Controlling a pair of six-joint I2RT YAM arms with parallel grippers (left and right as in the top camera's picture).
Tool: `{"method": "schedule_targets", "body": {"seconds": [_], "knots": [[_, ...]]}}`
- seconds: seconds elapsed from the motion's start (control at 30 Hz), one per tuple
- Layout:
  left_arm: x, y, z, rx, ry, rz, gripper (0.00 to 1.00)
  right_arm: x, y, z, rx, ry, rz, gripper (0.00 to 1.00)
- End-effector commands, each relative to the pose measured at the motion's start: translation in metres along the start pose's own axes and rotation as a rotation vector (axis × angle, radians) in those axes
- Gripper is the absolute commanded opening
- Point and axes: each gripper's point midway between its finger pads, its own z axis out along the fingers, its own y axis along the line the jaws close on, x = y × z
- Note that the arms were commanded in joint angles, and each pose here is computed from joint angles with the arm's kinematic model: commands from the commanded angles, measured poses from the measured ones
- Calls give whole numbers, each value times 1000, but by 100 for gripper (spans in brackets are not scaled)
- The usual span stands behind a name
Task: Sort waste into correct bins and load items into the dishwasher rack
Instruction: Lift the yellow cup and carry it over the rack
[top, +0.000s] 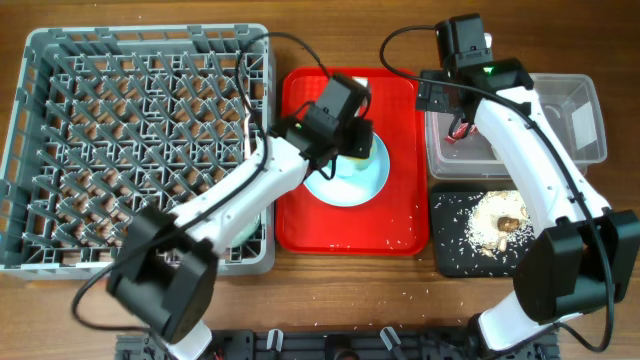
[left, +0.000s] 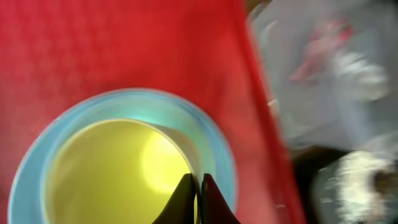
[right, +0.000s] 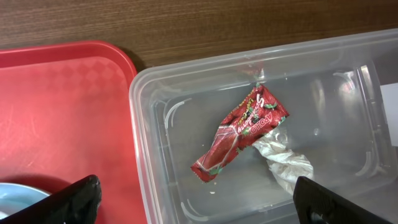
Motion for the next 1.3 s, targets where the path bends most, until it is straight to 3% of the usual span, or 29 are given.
{"method": "schedule_targets", "body": {"seconds": [0.0,0.1,0.23,0.4,0.6,0.77,0.83,0.87,1.07,1.27], "knots": [[-58,-35,-90,120,-191,-23,4,-5,-5,-4,19,-20,-3,100],[-70,-9,-127,121,-221,-115,4,-5,-5,-4,19,-20,-4,100],[-82,34,-148,270,-174,-259,4,-5,-5,-4,19,-20,-4,100],[-102,92,-178,683,-109,-419,4,-5,-5,-4,19,-20,-3,100],[-92,182,-159,964,-10,-646,4,-5,-5,-4,19,-20,-4,100],[-73,255,-132,956,-24,-832,4,-5,-5,-4,19,-20,-4,100],[-69,275,-131,912,-60,-863,4,-5,-5,-4,19,-20,-3,100],[-64,293,-123,821,-86,-902,4,-5,-5,-4,19,-20,-4,100],[-55,310,-106,690,-98,-952,4,-5,-5,-4,19,-20,-3,100],[-60,285,-125,873,-54,-927,4,-5,-5,-4,19,-20,-3,100]]}}
